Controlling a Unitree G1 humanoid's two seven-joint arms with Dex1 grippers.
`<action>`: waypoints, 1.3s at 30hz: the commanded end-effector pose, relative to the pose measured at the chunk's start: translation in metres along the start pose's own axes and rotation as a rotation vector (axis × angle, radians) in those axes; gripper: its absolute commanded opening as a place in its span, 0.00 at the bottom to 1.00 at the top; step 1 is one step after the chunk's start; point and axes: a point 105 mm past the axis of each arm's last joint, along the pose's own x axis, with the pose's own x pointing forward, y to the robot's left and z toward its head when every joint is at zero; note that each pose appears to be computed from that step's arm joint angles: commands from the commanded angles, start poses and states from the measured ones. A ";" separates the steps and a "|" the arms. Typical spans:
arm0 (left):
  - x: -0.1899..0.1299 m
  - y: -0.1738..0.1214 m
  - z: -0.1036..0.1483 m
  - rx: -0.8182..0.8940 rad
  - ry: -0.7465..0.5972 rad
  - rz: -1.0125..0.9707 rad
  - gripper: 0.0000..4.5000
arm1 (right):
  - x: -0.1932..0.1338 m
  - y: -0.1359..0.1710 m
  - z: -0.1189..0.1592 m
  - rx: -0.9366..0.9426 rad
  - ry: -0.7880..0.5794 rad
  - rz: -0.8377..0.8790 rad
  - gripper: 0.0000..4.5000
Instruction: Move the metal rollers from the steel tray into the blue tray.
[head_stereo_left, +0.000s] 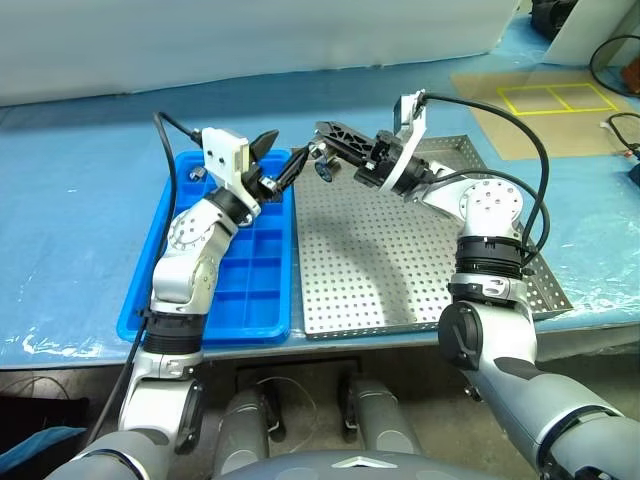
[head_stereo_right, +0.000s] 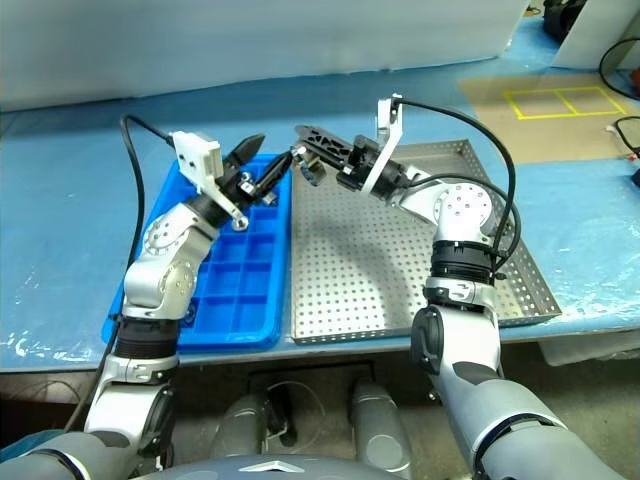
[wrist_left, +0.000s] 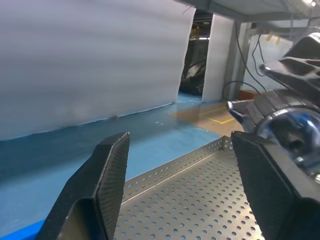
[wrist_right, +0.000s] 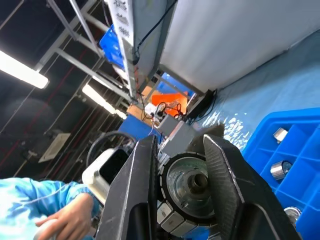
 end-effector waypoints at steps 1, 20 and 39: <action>-0.001 -0.024 0.011 -0.080 -0.033 -0.165 0.76 | 0.010 0.024 0.011 -0.025 -0.029 0.081 0.23; 0.003 -0.019 0.005 -0.044 0.012 -0.127 0.76 | 0.018 0.027 0.001 -0.071 0.012 0.093 0.23; 0.010 -0.012 0.004 0.000 0.017 -0.074 0.43 | 0.017 0.017 -0.003 -0.100 0.021 0.069 0.23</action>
